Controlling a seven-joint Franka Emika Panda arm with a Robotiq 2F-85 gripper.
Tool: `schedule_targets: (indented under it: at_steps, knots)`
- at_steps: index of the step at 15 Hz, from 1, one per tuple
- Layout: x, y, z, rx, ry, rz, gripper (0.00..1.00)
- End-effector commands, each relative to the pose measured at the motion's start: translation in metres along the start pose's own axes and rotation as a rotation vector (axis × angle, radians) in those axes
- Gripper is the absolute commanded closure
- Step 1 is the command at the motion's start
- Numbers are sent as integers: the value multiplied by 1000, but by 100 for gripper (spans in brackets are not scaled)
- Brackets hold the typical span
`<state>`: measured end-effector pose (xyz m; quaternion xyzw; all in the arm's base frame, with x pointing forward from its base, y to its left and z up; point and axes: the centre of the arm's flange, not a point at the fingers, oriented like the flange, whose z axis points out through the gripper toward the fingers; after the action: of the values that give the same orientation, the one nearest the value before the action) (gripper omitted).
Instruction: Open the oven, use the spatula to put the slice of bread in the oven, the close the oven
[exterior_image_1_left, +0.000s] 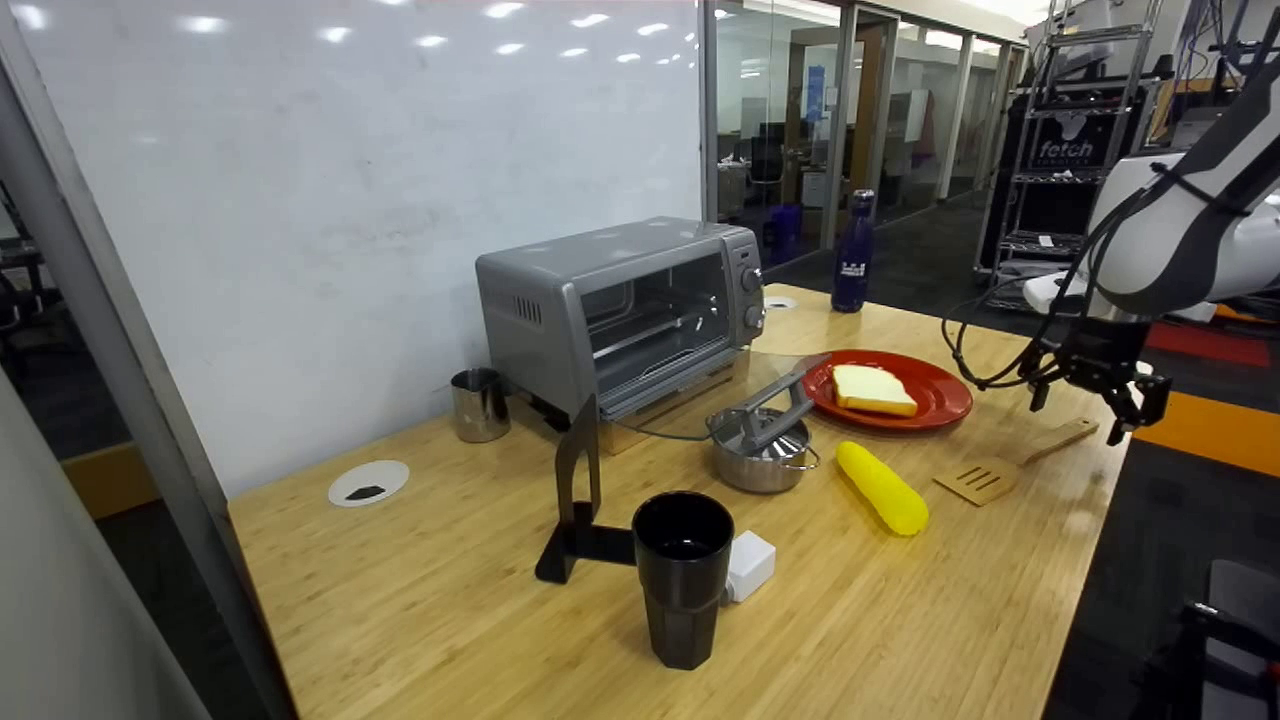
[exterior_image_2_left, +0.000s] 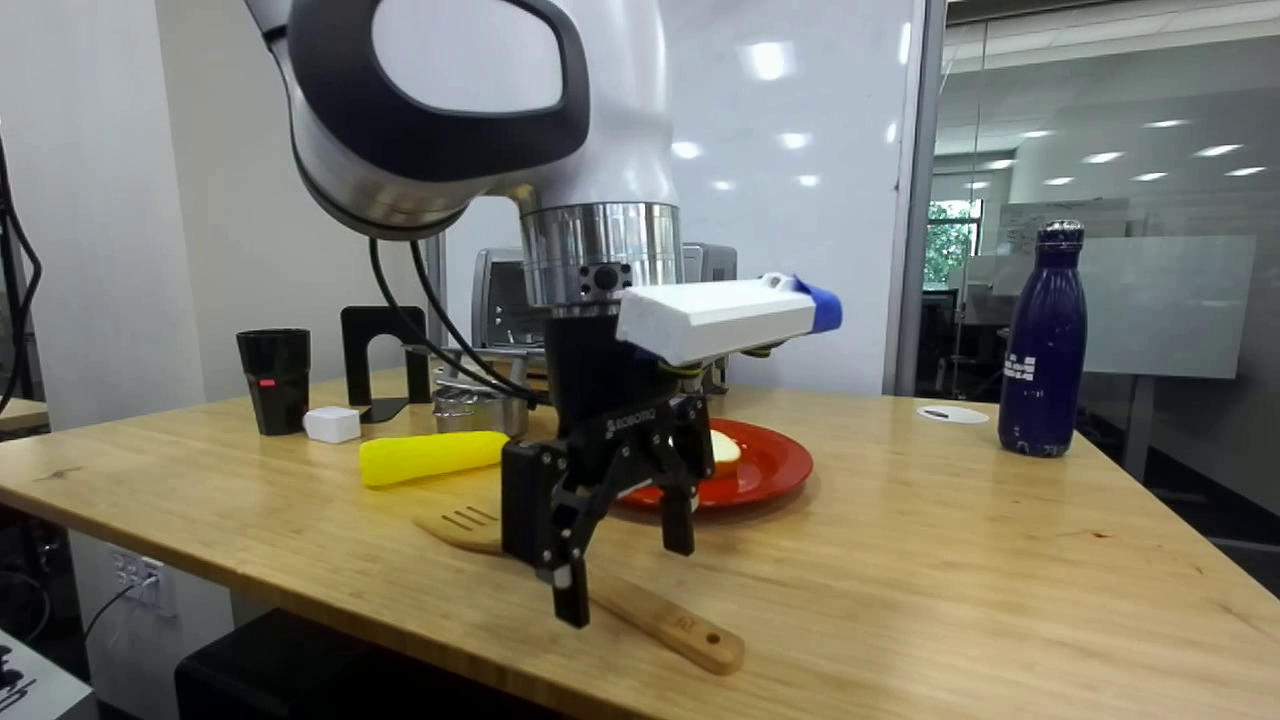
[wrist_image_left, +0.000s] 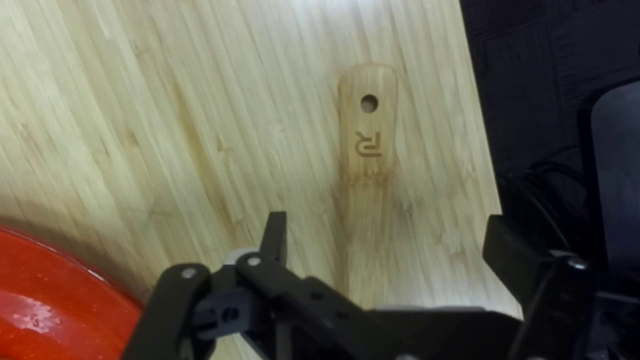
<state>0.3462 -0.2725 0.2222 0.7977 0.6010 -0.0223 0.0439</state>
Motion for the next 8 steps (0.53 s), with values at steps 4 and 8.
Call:
schedule_targets:
  at_steps: [4, 8]
  knots:
    - [-1, 6, 19, 18, 20, -6, 0]
    - [1, 4, 21, 16, 17, -11, 28]
